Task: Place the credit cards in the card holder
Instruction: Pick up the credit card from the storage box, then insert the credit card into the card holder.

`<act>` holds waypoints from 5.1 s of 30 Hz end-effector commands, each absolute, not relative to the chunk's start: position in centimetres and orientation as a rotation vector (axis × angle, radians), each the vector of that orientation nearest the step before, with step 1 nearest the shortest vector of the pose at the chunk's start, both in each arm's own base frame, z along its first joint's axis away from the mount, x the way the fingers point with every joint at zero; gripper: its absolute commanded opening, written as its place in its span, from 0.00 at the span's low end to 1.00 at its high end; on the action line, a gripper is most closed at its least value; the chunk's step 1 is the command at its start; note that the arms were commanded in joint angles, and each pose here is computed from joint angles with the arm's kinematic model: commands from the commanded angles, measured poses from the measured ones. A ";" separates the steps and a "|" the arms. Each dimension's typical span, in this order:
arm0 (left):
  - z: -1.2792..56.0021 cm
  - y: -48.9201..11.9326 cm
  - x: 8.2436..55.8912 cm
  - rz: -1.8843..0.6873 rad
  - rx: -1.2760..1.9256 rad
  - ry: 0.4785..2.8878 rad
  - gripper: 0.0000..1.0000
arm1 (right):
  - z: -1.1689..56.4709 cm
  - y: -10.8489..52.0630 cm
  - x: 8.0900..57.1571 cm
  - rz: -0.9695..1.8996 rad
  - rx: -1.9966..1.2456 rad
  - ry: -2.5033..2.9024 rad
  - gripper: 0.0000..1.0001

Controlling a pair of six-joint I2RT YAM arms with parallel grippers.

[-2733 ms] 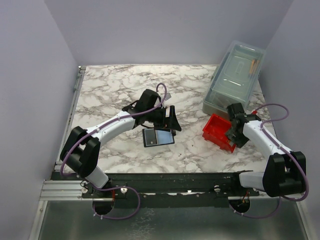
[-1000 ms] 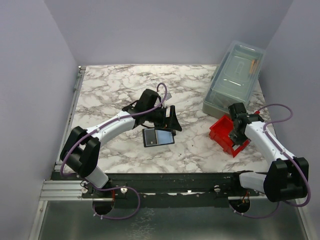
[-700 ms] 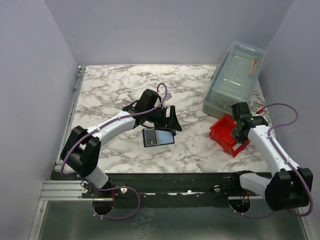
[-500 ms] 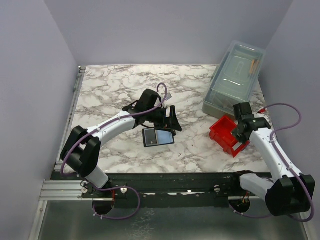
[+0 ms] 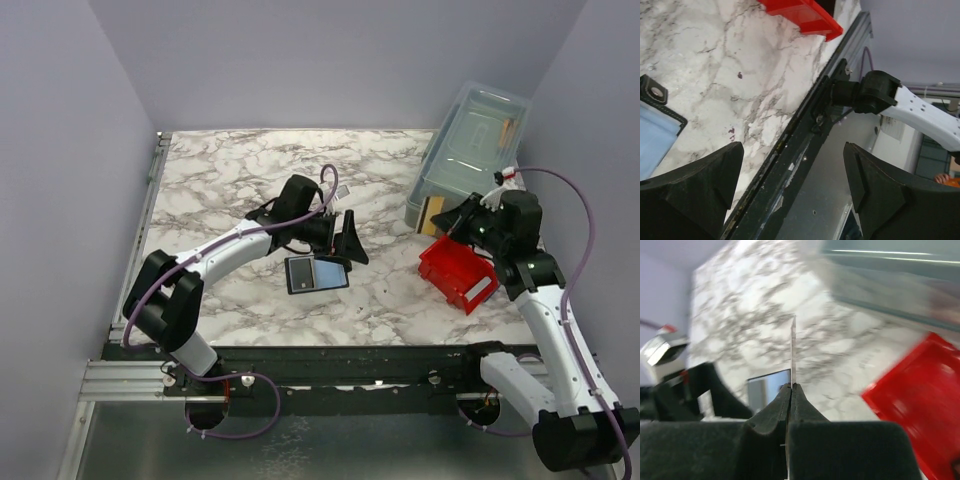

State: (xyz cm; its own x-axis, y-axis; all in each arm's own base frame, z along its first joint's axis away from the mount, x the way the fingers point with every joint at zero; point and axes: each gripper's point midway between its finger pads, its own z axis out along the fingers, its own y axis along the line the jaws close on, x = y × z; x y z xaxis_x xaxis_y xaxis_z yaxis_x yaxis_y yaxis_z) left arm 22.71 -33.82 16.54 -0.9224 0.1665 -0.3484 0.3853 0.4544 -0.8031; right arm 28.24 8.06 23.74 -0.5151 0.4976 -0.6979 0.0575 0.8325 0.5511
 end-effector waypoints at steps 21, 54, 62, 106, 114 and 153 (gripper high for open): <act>30.1 -31.7 24.0 -1.949 0.278 1.928 0.59 | 29.8 24.6 25.0 1.551 -0.173 1.700 0.00; 13.4 -22.2 25.1 -1.163 0.045 2.623 0.00 | 17.1 27.7 28.4 1.180 -0.080 2.193 0.45; 7.8 -20.6 23.6 -1.054 -0.027 2.801 0.00 | 8.2 30.3 29.0 0.590 -0.113 2.565 0.68; 7.3 -22.1 23.3 -1.368 0.020 2.753 0.00 | -0.8 28.2 28.8 0.329 -0.141 2.697 0.29; 6.0 -21.8 23.3 -1.329 -0.029 2.793 0.00 | -0.9 28.0 28.6 0.326 -0.147 2.701 0.28; 3.8 -22.1 27.1 -1.344 -0.297 2.740 0.00 | -2.0 28.5 27.7 0.380 -0.160 2.738 0.25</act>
